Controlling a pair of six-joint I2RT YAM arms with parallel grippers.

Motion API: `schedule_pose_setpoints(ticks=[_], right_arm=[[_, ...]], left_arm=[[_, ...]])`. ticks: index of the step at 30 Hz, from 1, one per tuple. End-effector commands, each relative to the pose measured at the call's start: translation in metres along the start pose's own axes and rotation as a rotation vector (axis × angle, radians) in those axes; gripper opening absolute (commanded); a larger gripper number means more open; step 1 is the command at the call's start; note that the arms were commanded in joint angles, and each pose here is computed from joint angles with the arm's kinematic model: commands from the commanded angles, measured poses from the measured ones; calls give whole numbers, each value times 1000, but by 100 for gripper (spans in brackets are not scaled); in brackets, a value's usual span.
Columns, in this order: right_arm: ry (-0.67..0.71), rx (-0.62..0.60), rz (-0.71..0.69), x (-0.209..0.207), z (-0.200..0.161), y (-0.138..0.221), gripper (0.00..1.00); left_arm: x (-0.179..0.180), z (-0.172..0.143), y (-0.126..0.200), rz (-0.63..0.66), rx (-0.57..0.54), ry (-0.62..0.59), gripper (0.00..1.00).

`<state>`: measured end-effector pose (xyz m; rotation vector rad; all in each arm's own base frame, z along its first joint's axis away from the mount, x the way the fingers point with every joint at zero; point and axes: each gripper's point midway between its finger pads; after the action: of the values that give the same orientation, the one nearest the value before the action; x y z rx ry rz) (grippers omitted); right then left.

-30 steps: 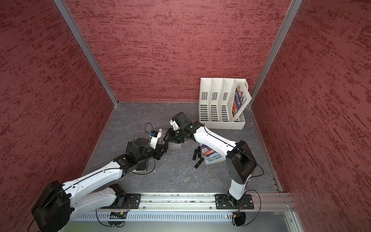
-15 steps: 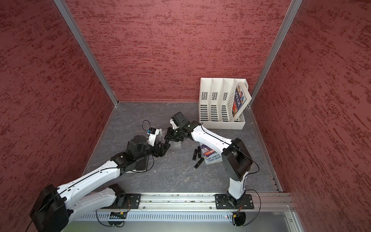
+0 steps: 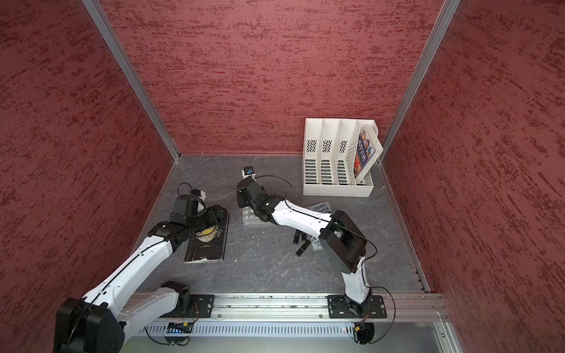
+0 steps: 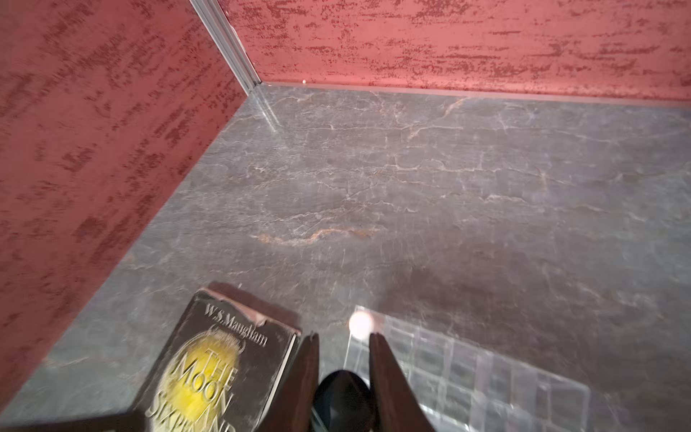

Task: Arrange the lipsticks in the organizer
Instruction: Place the lipstick in the storage box.

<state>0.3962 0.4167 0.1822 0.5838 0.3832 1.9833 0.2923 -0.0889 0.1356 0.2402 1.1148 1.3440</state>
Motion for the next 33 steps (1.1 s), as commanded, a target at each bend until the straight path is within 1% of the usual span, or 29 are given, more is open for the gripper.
schedule_pose_setpoints(ticks=[1,11,20,26,33], right_arm=[[12,-78,-62,-10,18,-13,16],[10,-65,-98,-18,7,-36,15],[9,-92,-113,-26,14,-33,13],[18,-75,-125,-29,4,-43,13],[23,-76,-140,-36,-4,-46,12]], left_arm=[[-1,-6,-2,-19,26,20,75],[0,-12,-6,-27,43,14,73],[0,-13,-7,-30,50,12,73],[-2,-12,-7,-36,52,11,72],[-1,-13,-7,-33,54,14,72]])
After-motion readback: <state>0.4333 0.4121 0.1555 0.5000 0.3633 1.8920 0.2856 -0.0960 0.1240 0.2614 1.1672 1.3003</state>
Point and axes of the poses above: each gripper's point midway between its finger pads, its own y axis back along the fingers, its own x axis along the line the jaws close on, z = x × y, and after that the axes turned 1 degree about y, right-handed
